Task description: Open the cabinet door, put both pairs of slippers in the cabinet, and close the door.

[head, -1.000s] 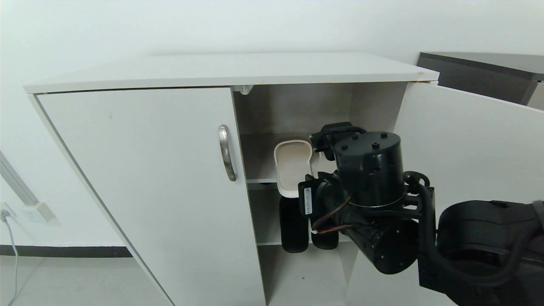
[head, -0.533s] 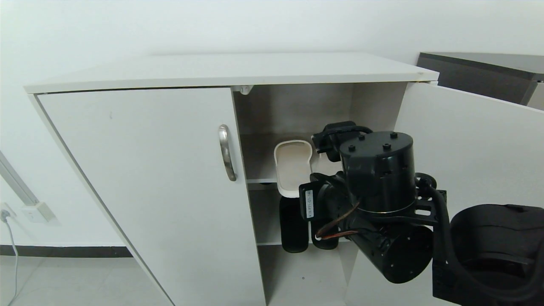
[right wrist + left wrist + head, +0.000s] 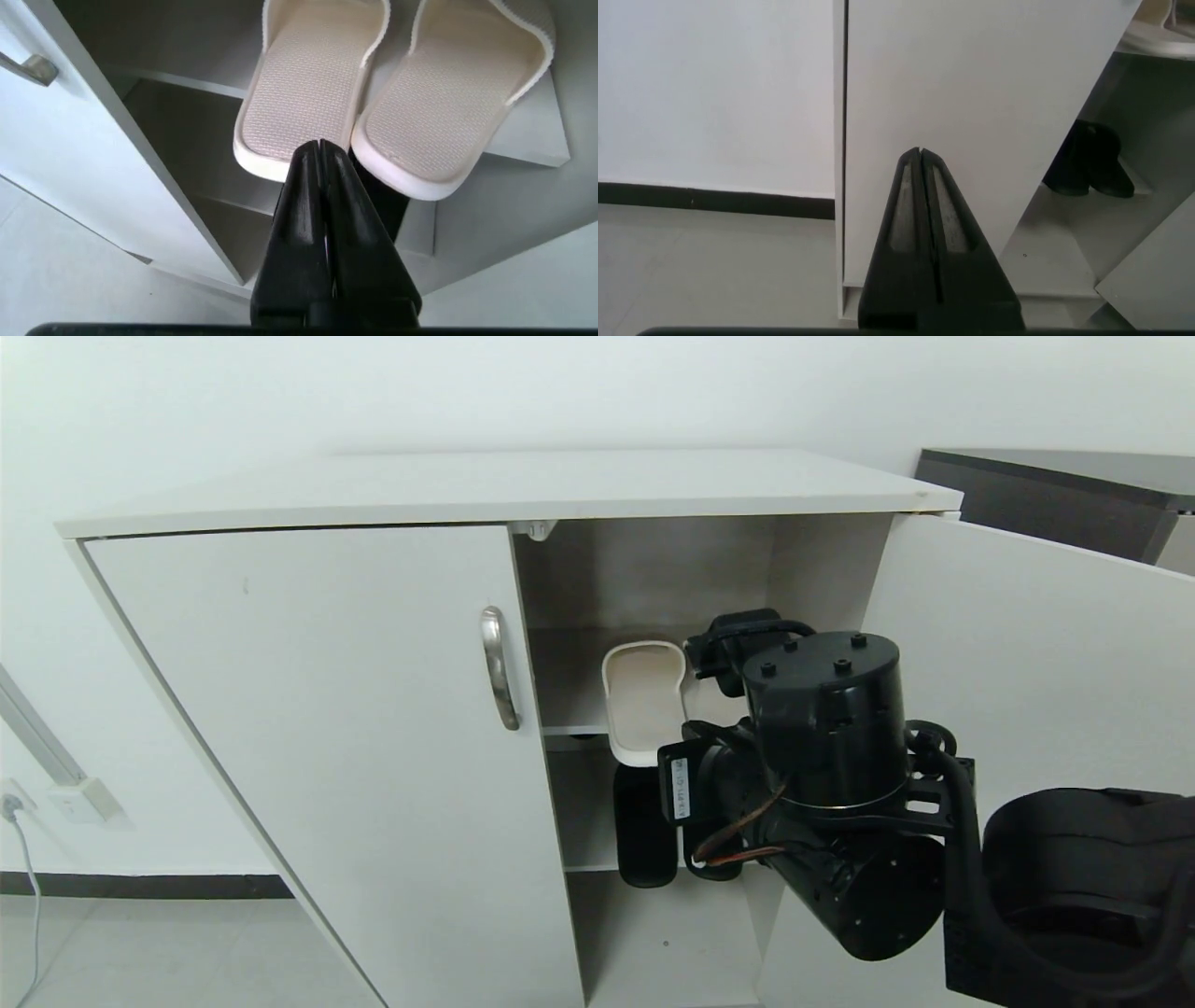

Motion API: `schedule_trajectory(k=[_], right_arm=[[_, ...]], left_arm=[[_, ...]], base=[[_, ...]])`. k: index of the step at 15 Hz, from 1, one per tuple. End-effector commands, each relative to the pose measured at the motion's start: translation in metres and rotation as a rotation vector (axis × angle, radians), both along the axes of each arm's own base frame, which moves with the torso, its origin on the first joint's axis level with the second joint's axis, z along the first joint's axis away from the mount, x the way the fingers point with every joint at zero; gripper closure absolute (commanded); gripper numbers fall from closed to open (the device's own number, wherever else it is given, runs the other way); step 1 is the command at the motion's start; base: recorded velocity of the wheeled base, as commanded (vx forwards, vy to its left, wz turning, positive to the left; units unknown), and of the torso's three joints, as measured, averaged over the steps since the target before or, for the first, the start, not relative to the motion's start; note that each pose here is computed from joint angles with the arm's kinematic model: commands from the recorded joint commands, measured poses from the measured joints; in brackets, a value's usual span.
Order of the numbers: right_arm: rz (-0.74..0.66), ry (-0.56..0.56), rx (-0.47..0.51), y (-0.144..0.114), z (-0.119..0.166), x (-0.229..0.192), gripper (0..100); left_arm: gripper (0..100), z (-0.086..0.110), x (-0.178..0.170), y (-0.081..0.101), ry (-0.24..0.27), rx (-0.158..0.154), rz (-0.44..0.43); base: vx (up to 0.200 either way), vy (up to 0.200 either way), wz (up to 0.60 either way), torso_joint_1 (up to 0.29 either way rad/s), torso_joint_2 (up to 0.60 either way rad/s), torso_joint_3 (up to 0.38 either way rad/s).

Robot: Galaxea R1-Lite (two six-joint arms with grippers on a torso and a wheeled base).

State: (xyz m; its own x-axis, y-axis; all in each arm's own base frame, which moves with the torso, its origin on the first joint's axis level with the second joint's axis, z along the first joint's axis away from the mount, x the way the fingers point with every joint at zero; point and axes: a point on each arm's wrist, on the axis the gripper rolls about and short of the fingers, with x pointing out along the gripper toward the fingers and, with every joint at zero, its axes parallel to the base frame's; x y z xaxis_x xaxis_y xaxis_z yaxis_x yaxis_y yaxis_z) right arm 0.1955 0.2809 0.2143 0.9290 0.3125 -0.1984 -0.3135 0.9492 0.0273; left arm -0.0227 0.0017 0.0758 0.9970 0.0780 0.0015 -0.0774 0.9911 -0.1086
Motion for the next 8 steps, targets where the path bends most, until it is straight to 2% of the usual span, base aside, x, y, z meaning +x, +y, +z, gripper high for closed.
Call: schedule_trajectory(k=[1, 8], right_arm=[[0.0, 0.012, -0.016, 0.004, -0.008, 0.0026, 100], [-0.007, 0.011, -0.018, 0.0088, -0.0175, 0.0095, 100]], left_arm=[[100, 0.0006, 0.0, 0.0, -0.002, 0.0, 0.0], [100, 0.0002, 0.0001, 0.0, 0.0, 0.0, 0.0]], base=[[-0.2, 0.0, 0.0, 0.017, 0.01, 0.002], [-0.2, 0.0, 0.0, -0.001, 0.0, 0.005]])
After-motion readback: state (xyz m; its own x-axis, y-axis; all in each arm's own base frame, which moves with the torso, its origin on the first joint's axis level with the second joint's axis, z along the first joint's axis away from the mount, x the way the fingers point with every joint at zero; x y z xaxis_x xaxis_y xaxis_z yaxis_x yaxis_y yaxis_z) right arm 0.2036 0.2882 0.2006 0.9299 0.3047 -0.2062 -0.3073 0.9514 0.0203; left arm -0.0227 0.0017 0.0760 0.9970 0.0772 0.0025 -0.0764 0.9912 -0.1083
